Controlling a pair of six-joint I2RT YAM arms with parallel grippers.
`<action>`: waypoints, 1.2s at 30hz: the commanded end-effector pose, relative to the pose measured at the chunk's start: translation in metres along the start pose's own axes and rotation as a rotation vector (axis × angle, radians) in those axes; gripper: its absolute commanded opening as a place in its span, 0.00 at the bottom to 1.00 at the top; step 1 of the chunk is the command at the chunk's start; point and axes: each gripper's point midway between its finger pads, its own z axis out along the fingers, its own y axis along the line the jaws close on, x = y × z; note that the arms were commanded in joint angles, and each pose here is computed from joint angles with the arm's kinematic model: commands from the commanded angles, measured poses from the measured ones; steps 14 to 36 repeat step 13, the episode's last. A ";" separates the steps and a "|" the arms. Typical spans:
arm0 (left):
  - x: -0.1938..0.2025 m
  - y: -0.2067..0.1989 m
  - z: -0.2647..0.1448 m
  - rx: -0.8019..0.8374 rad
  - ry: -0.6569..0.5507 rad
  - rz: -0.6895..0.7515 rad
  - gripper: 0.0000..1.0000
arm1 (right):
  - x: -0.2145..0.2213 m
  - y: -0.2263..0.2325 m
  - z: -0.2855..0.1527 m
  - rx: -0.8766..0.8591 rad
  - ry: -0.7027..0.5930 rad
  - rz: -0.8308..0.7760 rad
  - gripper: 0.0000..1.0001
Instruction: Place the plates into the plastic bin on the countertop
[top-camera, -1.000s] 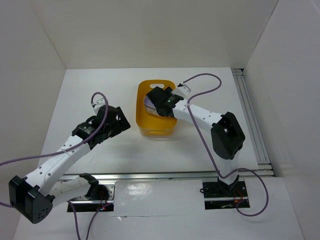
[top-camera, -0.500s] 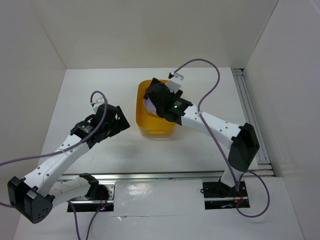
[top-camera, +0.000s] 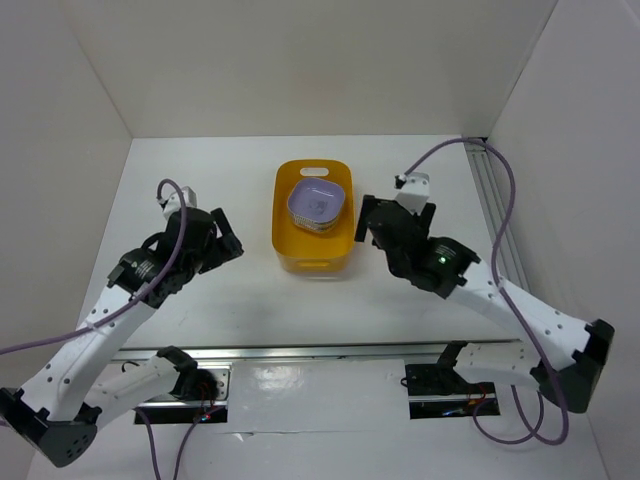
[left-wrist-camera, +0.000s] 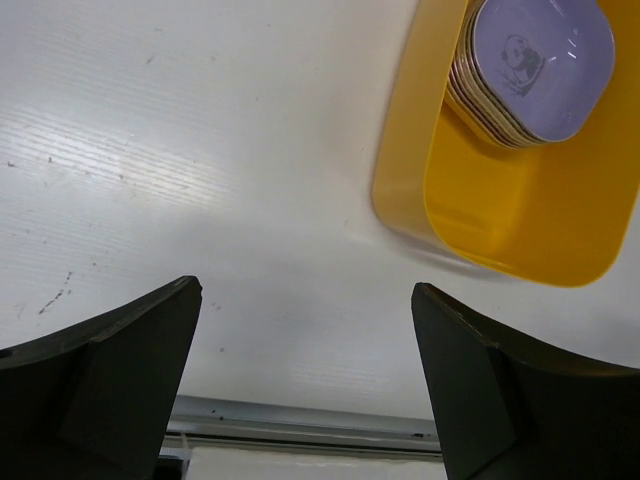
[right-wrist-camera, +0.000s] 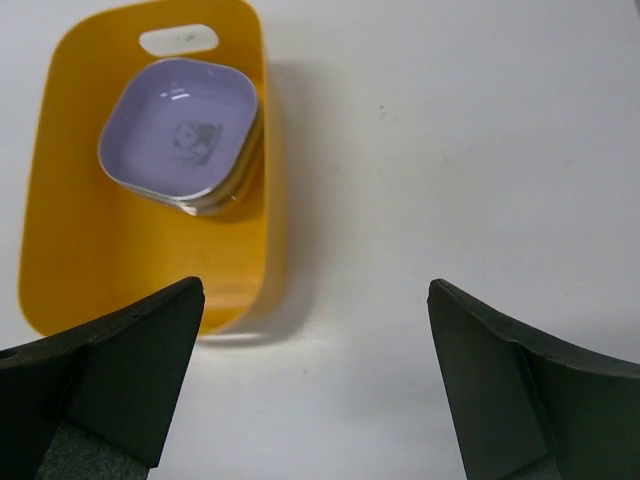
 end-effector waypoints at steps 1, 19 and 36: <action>0.007 0.021 -0.009 -0.031 -0.004 0.058 1.00 | 0.000 -0.042 -0.032 0.021 -0.005 -0.012 1.00; 0.016 0.030 -0.005 -0.063 0.015 0.072 1.00 | -0.005 -0.073 -0.059 0.011 -0.019 0.022 1.00; 0.016 0.030 -0.005 -0.063 0.015 0.072 1.00 | -0.005 -0.073 -0.059 0.011 -0.019 0.022 1.00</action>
